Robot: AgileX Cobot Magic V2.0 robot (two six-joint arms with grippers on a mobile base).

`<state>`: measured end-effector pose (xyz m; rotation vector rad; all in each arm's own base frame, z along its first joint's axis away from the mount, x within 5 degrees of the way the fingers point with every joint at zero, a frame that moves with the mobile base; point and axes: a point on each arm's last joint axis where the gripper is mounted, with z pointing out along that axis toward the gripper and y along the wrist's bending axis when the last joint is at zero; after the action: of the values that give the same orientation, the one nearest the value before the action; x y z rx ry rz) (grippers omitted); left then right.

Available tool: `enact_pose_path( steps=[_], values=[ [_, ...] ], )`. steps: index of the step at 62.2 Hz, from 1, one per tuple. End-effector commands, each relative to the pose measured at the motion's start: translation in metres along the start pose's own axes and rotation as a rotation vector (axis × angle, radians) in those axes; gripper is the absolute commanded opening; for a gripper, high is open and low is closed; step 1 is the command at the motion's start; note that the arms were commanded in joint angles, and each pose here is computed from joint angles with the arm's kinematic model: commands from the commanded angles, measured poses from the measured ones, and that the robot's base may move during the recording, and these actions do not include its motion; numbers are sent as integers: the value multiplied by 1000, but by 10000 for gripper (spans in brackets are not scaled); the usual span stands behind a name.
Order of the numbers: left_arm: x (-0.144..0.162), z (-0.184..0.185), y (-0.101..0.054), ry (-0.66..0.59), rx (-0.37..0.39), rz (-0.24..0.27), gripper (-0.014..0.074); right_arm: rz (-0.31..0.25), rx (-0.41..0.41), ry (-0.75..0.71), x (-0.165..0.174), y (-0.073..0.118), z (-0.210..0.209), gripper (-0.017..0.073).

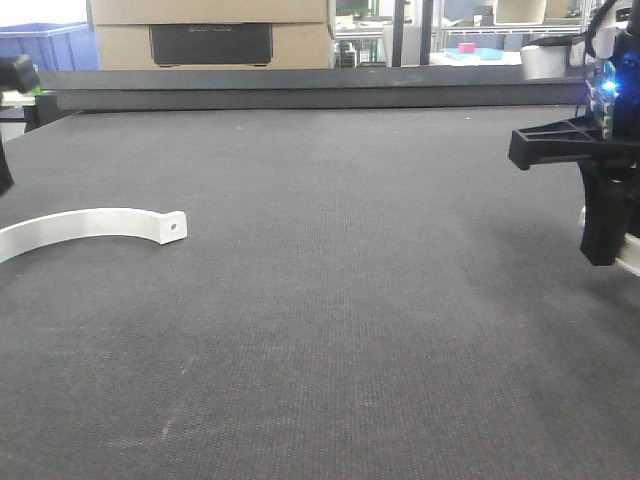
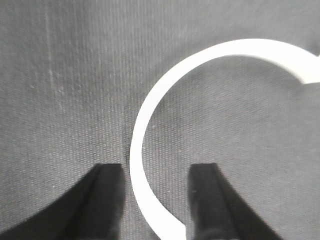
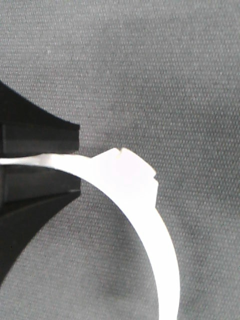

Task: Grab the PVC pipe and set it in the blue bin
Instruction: 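Close both grippers on the pipe's curved edge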

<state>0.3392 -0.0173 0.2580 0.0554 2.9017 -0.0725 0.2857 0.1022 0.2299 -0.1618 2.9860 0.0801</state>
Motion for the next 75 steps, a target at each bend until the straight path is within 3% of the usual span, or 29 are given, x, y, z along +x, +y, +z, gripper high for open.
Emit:
enact_pose_path(
  steps=[1,28,41,59,75],
  values=[
    [-2,6,-1,18,0,-6,258,-17,5,-17,0,-1,-3,-168],
    [-4,39,2,108,-17,-12,256,-17,3,-27,-1,0,-3,-168],
    [-5,40,5,95,-44,7,256,-17,-1,-43,-2,0,-4,-168],
    [-6,43,5,94,-45,-4,256,-17,-7,-69,-4,1,-4,-168],
    [-3,63,6,181,-45,-6,256,-17,-7,-69,-4,1,-4,-168]
  ],
)
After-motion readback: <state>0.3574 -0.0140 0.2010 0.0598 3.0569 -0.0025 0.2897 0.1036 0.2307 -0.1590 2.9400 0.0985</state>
